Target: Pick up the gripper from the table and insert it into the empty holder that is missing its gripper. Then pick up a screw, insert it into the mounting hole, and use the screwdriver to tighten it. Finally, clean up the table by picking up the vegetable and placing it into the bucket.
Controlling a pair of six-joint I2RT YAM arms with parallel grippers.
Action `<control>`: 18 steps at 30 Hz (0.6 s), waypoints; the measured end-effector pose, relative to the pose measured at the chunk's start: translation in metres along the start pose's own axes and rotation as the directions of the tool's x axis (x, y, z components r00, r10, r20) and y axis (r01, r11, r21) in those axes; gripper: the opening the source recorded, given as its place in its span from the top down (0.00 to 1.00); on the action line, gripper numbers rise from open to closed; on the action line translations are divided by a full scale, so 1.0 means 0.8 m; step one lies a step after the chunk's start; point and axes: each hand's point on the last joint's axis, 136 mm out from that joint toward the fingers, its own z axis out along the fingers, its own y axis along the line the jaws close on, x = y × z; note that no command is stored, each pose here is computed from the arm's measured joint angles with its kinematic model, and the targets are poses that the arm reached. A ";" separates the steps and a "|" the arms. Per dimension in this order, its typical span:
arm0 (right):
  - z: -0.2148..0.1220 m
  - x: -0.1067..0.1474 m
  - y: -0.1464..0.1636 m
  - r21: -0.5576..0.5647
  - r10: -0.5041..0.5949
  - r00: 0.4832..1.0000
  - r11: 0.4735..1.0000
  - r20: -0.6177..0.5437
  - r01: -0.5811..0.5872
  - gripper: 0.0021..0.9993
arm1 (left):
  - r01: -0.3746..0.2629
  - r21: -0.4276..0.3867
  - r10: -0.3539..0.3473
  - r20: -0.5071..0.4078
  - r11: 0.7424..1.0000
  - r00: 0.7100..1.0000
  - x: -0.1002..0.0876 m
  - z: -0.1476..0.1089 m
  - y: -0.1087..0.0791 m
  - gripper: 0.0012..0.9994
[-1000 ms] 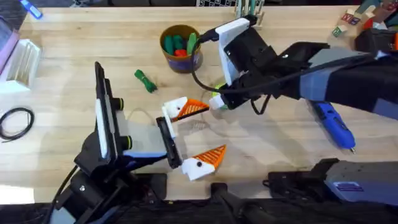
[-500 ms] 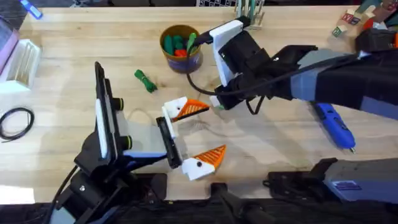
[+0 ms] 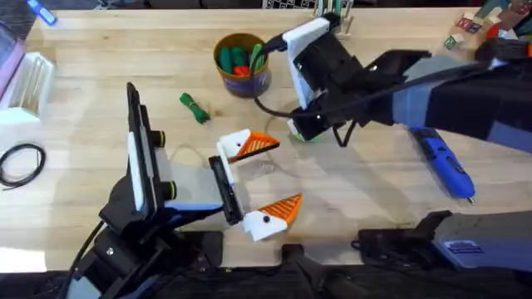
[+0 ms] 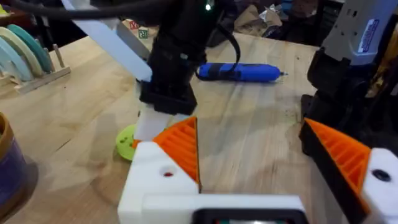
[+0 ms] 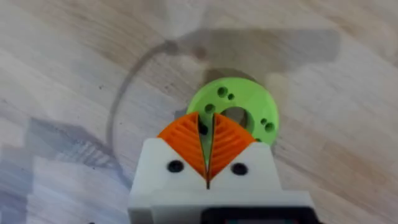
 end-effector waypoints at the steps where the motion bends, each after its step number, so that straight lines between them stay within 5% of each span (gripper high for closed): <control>1: -0.002 -0.004 -0.003 0.007 -0.003 1.000 1.000 0.007 0.002 0.99 | 0.000 0.000 0.000 0.000 1.000 1.000 0.000 0.000 0.000 0.01; 18: -0.010 0.009 -0.012 0.042 -0.032 0.998 0.999 -0.059 0.034 1.00 | 0.000 0.000 0.000 0.000 1.000 1.000 0.000 0.000 0.000 0.01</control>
